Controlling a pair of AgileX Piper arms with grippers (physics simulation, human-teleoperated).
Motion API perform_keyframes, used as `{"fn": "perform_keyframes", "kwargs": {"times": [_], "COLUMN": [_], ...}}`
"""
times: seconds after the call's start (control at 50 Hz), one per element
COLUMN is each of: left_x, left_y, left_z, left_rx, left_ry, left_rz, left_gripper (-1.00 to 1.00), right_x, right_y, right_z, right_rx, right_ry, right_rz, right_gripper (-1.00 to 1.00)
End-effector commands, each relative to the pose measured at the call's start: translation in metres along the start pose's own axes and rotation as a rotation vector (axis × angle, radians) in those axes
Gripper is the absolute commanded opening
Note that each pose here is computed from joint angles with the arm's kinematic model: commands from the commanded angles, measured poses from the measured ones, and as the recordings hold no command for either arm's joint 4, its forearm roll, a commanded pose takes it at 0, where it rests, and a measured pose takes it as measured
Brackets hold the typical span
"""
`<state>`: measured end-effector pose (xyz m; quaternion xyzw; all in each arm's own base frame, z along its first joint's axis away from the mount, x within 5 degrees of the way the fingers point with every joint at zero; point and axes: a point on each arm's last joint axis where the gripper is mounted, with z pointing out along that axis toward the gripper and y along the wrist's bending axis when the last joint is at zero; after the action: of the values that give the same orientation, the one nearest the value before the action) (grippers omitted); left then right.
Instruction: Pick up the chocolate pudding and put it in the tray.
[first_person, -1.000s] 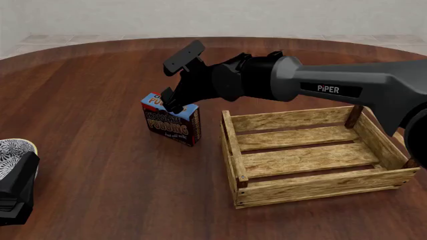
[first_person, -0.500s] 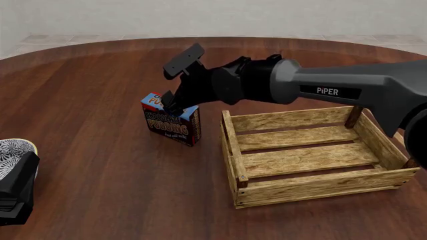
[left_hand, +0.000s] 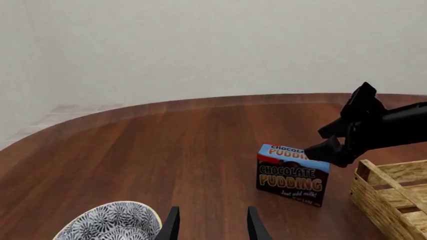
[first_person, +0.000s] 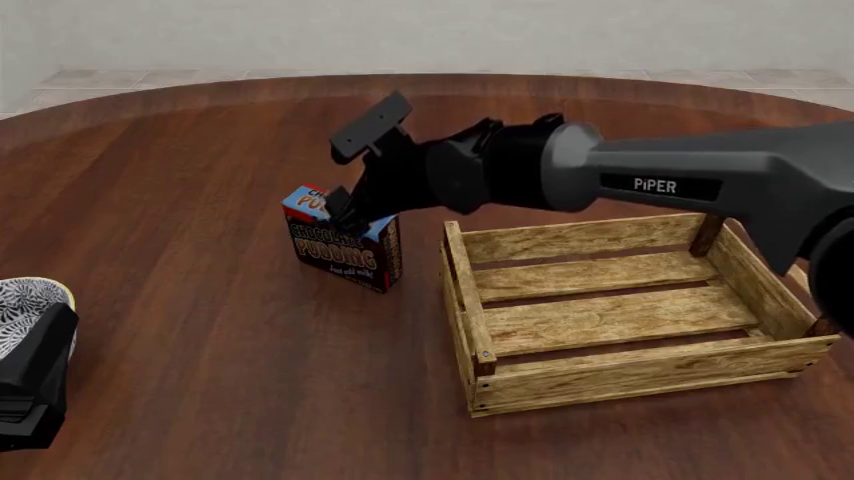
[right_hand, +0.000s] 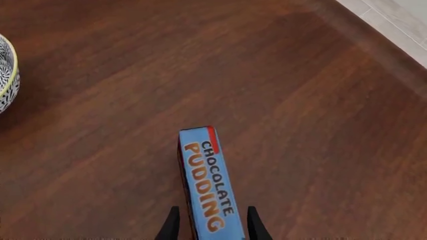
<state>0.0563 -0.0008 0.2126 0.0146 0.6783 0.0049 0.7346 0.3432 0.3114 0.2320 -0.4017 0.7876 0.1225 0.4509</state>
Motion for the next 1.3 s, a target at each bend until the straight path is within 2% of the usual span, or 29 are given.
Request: {"fn": "perform_keyframes", "kwargs": {"times": [0.02,0.6,1.3], "left_x": [0.0,0.0,0.0], "left_y": [0.0,0.0,0.0], "left_z": [0.0,0.0,0.0], "left_rx": [-0.004,-0.001,-0.003], "left_ry": [0.0,-0.005,0.001], "left_rz": [-0.004,-0.005,-0.005], "left_gripper": [1.0,1.0,1.0], "right_x": [0.003,0.008,0.021], "right_y": [0.001,-0.007,-0.005], "right_z": [0.003,0.005,0.012], "right_rx": [-0.002,0.011,0.01], "right_ry": [0.006,0.02,0.035], "right_rz": [0.0,-0.002,0.017], "right_gripper": [1.0,1.0,1.0]}}
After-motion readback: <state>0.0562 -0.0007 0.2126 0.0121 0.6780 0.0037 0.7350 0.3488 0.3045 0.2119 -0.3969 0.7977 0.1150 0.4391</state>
